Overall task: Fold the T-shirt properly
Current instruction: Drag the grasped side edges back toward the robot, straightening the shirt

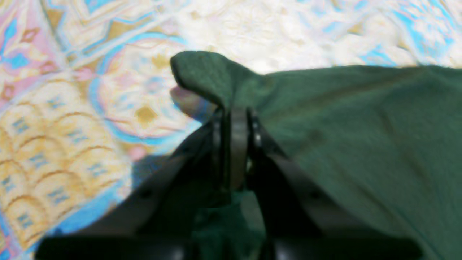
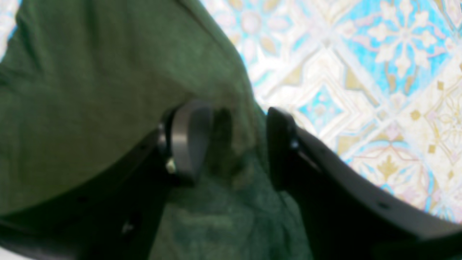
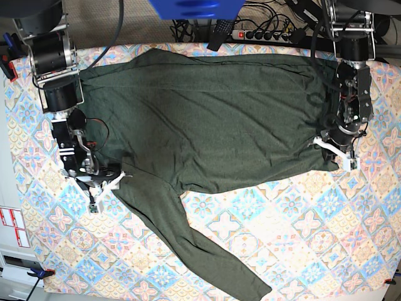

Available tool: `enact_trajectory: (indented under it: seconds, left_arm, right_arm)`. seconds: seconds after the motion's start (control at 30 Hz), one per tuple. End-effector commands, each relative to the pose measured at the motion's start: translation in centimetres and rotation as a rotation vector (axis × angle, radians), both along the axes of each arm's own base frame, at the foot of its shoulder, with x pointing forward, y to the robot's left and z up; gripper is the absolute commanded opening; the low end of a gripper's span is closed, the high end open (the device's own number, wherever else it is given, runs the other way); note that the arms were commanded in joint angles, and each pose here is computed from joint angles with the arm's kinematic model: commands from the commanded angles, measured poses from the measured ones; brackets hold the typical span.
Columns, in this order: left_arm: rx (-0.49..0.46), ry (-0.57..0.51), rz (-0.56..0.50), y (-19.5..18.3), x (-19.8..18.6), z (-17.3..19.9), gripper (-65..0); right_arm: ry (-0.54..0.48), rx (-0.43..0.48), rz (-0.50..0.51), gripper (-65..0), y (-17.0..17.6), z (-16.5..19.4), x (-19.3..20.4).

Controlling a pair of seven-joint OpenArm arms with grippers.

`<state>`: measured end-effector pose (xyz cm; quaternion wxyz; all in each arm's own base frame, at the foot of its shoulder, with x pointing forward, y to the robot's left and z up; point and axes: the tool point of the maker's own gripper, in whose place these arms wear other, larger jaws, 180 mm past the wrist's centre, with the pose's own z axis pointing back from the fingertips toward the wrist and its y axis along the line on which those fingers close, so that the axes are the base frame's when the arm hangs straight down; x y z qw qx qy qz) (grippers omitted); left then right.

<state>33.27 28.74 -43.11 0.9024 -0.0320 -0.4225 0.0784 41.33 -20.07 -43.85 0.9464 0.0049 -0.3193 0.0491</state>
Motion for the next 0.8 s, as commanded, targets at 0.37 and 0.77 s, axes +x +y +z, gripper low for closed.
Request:
enact_trajectory:
  seconds: [0.37,0.77]
  left_arm:
    - [0.04,-0.085,-0.049,-0.2,0.1,3.1,-65.0]
    - [0.038,-0.087,-0.049,-0.2,0.2,3.1,-65.0]
  right_arm:
    - [-0.072,-0.142,0.122,-36.9,-2.3,-0.4,1.5]
    - [-0.026,-0.083,0.279,-41.3,-0.1,-1.7,0.0]
